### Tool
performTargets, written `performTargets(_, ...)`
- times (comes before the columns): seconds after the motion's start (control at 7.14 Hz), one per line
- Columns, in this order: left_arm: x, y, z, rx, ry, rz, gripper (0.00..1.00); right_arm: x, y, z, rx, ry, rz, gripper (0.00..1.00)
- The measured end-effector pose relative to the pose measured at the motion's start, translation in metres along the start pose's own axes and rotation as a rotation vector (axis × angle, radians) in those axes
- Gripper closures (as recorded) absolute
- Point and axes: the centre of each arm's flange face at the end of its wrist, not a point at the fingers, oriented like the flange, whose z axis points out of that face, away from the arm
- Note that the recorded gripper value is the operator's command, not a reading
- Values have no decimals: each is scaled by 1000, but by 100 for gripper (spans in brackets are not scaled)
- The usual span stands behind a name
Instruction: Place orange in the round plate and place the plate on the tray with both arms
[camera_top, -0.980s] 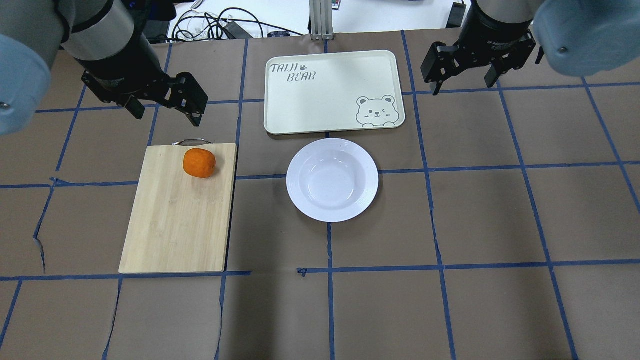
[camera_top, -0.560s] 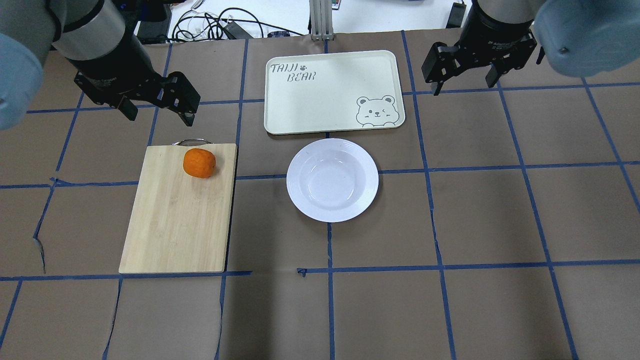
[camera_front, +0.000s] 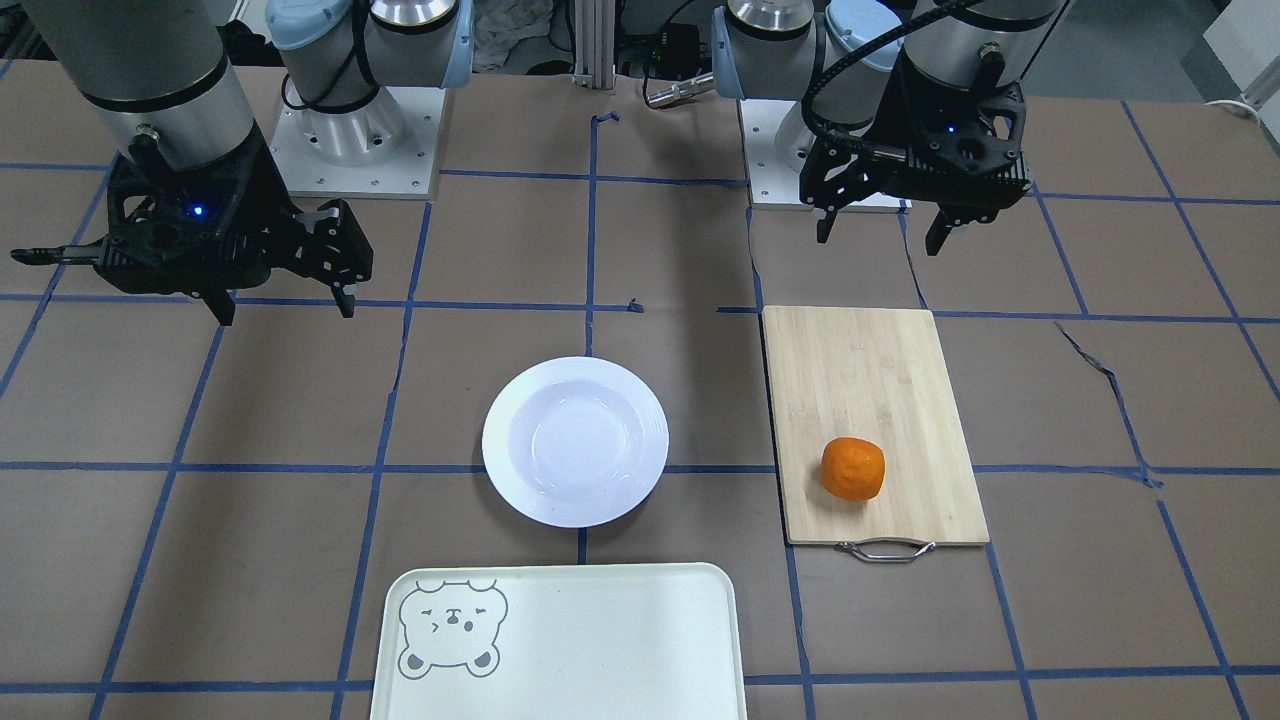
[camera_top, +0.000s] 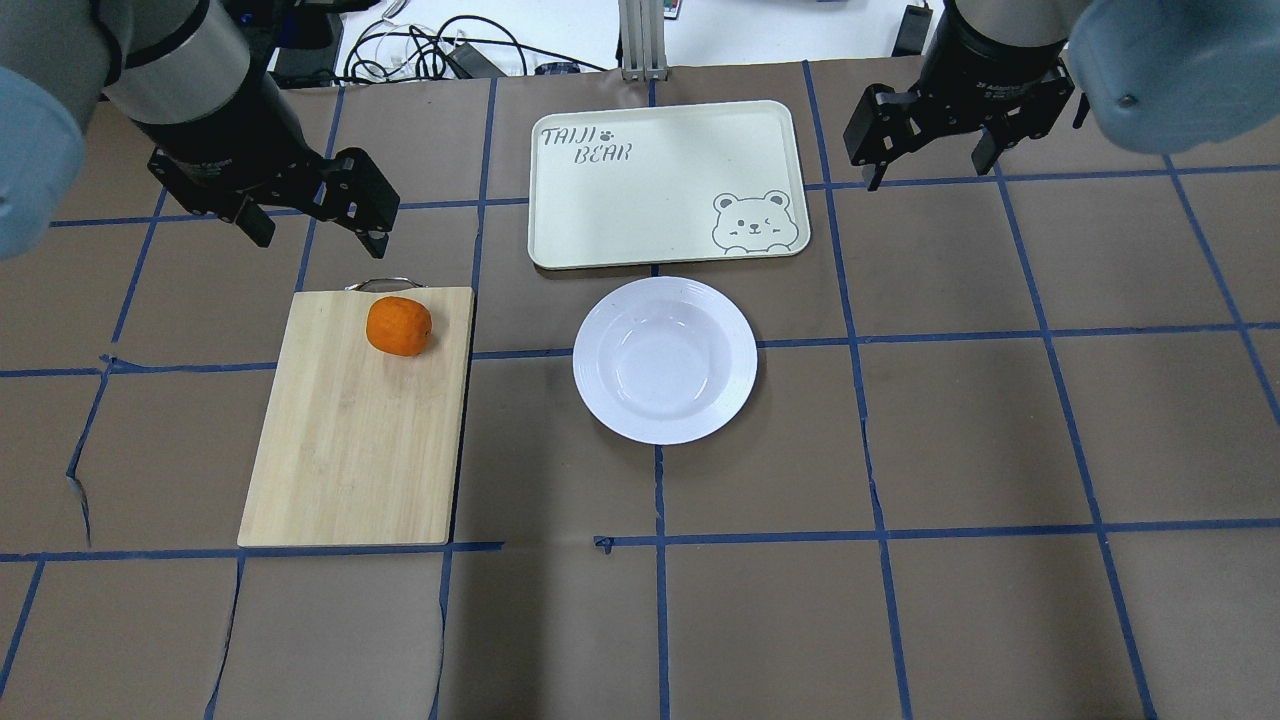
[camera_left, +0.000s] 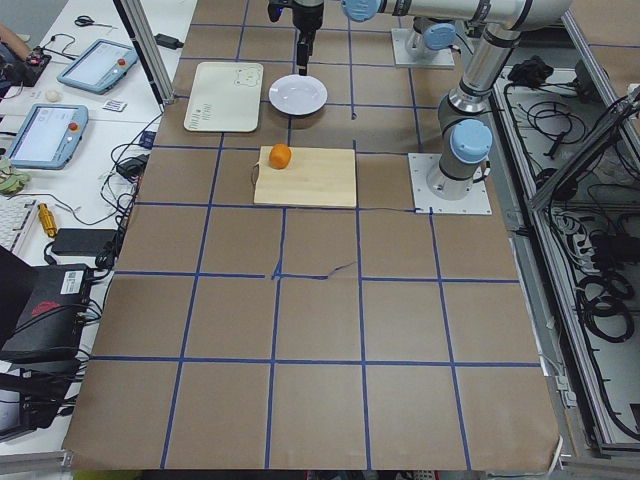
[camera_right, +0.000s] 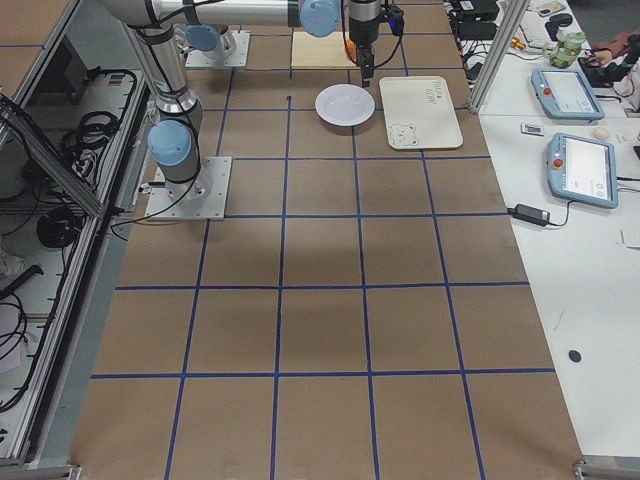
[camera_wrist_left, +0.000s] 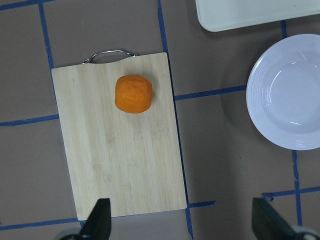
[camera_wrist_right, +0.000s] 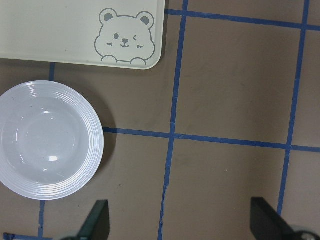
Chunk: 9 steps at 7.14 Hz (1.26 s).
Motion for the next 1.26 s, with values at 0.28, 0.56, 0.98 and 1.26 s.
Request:
performTargets(0.28,0,0,0,-1,3,-1,0,0,0,0,1,-3,0,0)
performTargets(0.56,-4,-15,14,-25,7,-9,0,0,0,0,1,-2,0,0)
performTargets(0.98,-13,-78,109,-122,3,-13,0,0,0,0,4,-2,1,0)
performTargets(1.26,-24,-106,180,-200,-72,-2,0,0,0,0,4,-2,0,0)
